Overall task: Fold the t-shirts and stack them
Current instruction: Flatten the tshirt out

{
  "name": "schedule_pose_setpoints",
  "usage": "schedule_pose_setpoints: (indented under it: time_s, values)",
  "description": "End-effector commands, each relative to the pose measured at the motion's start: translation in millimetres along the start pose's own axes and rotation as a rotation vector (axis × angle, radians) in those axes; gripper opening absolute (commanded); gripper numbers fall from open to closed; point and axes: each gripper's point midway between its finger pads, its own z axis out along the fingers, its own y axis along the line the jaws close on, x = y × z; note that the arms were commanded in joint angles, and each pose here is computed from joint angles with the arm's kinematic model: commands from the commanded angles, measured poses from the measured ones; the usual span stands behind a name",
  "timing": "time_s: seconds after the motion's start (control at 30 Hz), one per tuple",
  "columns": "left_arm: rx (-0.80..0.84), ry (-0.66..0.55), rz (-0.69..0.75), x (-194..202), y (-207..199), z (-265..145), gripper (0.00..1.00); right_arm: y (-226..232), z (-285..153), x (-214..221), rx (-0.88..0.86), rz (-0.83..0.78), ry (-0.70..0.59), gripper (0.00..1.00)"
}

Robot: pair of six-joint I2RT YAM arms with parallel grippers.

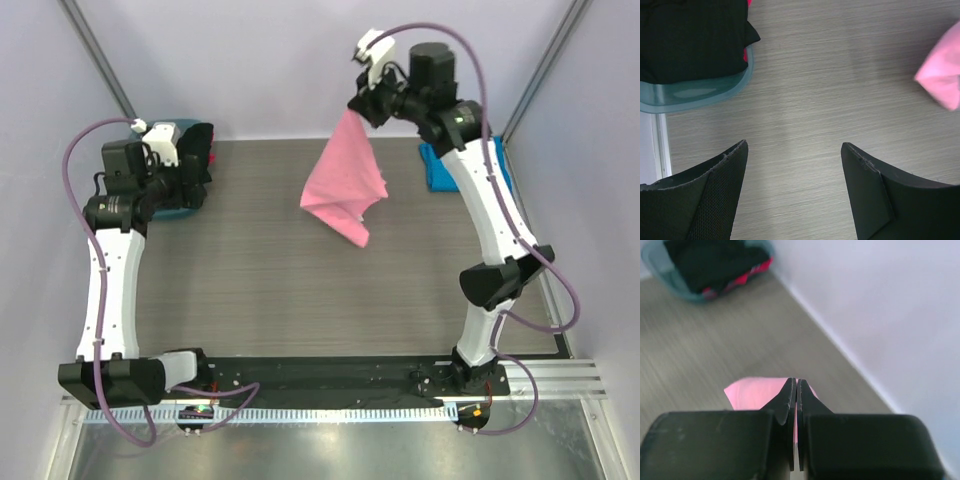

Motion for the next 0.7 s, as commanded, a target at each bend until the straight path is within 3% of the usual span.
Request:
schedule_pose_setpoints:
  time_s: [0.0,0.17,0.27,0.5,0.67]
  values:
    - [0.012,-0.059,0.027,-11,-3,-11,0.77,-16,-46,-63,0.089,0.020,-0.153,0.01]
    - [0.012,-0.074,0.029,-14,-4,-14,0.77,-6,-109,-177,0.157,-0.019,-0.500,0.01]
    - [0.025,-0.085,0.024,-20,-6,-14,0.77,-3,-128,-207,0.220,-0.100,-0.604,0.01]
    - [0.073,-0.100,0.029,-27,-15,-17,0.77,-10,-112,-195,0.257,-0.134,-0.568,0.01]
    - [0.076,-0.096,0.041,-26,-15,-19,0.77,21,-50,-119,0.080,-0.091,-0.362,0.01]
